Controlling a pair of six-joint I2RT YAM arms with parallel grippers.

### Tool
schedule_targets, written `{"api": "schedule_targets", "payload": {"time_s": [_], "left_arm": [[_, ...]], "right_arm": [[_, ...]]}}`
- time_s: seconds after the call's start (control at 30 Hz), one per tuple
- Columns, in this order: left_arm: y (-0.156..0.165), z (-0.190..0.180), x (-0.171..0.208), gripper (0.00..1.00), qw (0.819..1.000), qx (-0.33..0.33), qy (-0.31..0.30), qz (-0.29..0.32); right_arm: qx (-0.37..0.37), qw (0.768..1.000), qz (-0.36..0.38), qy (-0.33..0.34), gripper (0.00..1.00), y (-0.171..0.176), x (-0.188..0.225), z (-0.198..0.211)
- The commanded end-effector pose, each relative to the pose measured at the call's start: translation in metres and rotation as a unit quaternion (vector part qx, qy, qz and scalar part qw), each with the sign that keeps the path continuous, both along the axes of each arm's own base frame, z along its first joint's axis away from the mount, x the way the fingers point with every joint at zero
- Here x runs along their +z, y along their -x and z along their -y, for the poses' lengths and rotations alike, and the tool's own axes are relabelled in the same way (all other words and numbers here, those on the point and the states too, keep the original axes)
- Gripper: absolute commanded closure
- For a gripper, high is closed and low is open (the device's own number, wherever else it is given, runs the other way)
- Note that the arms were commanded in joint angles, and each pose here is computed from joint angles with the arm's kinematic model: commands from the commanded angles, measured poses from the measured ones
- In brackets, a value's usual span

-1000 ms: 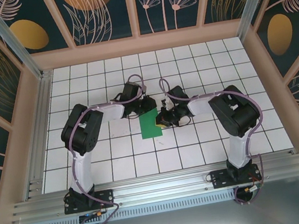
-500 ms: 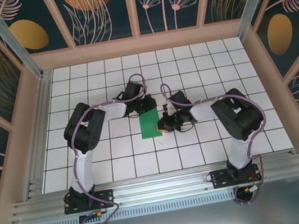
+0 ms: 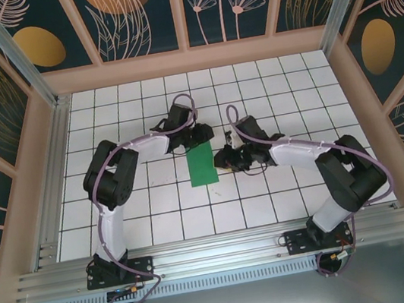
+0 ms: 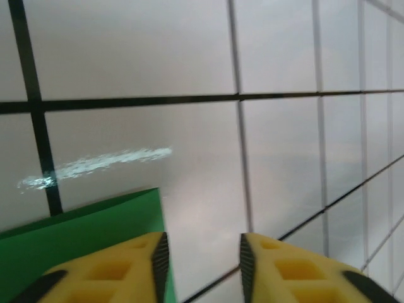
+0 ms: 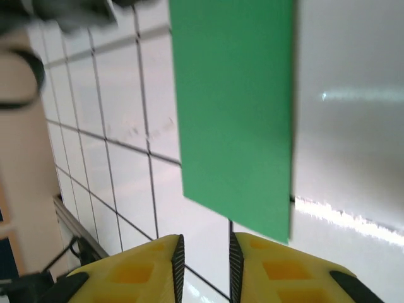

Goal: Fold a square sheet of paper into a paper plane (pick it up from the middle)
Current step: Fold the square sheet of paper in half at the center of the table, then move the square sheet of paper to the center of the table.

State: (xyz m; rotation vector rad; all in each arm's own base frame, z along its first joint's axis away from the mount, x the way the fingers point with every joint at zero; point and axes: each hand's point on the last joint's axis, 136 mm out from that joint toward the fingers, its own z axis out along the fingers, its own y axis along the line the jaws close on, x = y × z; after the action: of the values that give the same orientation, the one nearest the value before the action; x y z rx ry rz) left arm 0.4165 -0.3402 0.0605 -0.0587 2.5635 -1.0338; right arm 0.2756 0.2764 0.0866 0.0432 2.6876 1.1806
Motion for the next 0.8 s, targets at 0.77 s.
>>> {"api": "schedule_targets", "payload": {"time_s": [0.77], "left_arm": [[0.091, -0.118, 0.023, 0.16, 0.993, 0.109, 0.039, -0.014]], "right_arm": [[-0.017, 0.998, -0.026, 0.058, 0.75, -0.089, -0.069, -0.022]]}}
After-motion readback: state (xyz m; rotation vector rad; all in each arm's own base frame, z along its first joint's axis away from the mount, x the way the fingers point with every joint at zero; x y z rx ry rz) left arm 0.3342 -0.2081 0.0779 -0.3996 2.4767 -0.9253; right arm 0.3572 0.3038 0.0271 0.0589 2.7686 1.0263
